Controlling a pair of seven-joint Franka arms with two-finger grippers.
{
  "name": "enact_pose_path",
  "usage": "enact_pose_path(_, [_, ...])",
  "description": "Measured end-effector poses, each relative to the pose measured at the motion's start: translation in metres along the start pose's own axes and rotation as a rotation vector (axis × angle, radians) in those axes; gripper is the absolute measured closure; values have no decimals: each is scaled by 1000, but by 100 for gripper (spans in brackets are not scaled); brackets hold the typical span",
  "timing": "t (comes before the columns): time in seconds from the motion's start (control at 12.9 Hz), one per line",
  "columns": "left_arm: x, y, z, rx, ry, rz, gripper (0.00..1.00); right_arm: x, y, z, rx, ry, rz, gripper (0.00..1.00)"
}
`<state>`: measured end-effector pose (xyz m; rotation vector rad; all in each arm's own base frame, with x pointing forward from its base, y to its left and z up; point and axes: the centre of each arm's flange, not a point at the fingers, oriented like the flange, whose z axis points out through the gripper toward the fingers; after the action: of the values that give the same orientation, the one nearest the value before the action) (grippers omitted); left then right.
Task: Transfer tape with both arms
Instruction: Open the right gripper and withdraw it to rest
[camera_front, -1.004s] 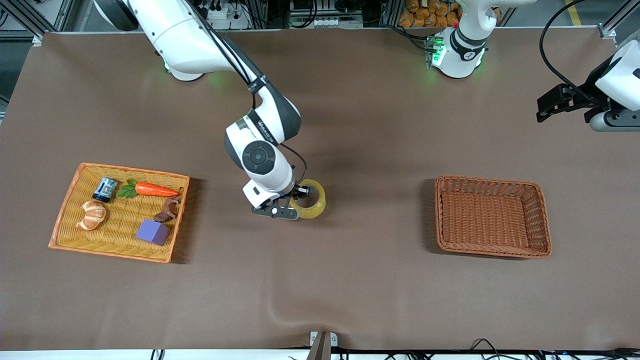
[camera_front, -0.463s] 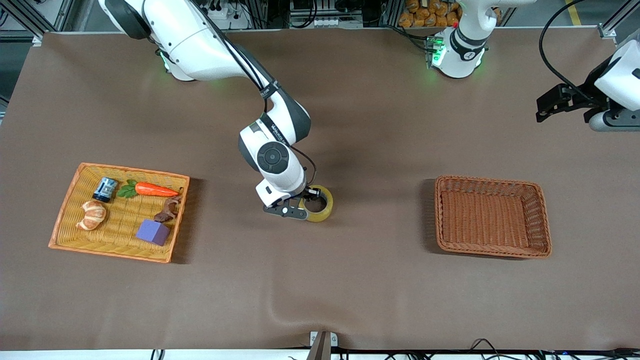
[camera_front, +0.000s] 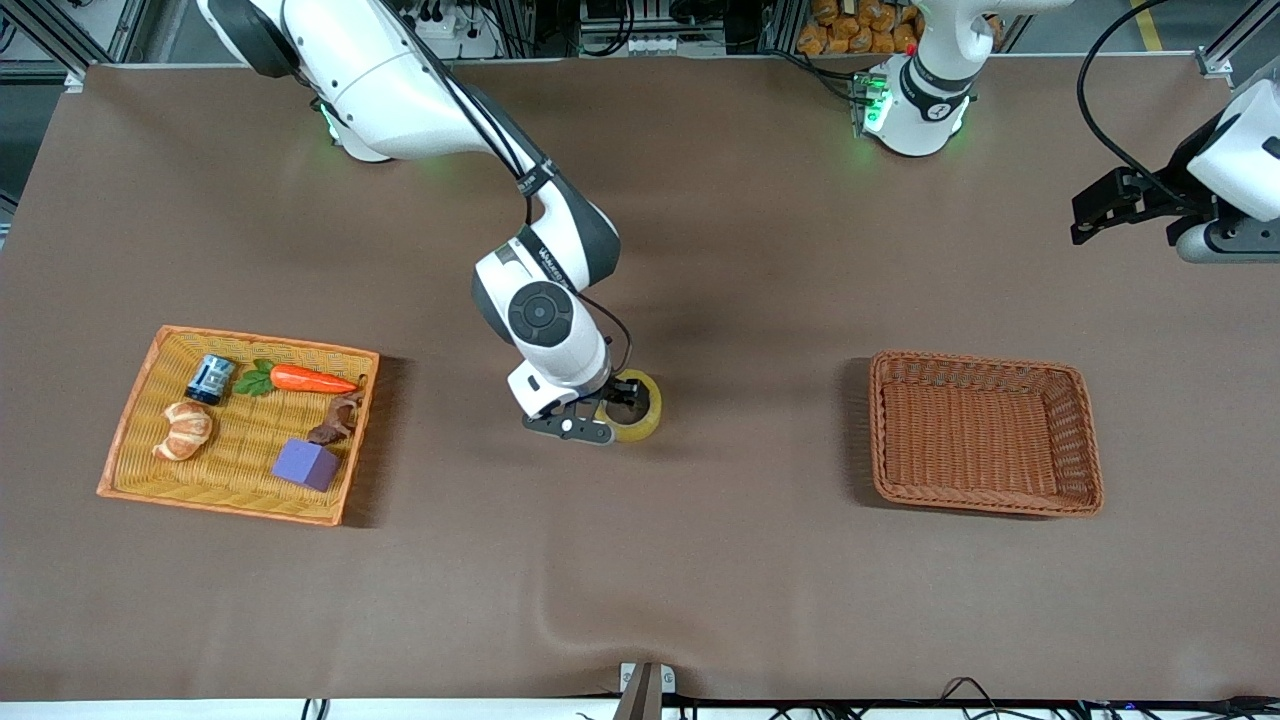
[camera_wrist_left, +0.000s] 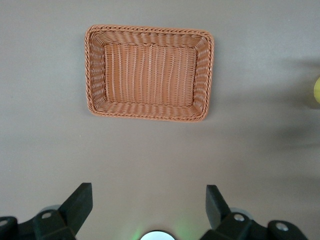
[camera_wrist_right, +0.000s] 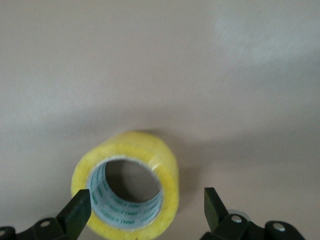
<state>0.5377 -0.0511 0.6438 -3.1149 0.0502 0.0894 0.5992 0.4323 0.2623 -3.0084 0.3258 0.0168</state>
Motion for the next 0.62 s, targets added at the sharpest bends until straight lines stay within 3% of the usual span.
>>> enact_pose_path(0.62, [2, 1, 4, 0, -8, 2, 0, 93, 136, -110, -63, -75, -11, 0])
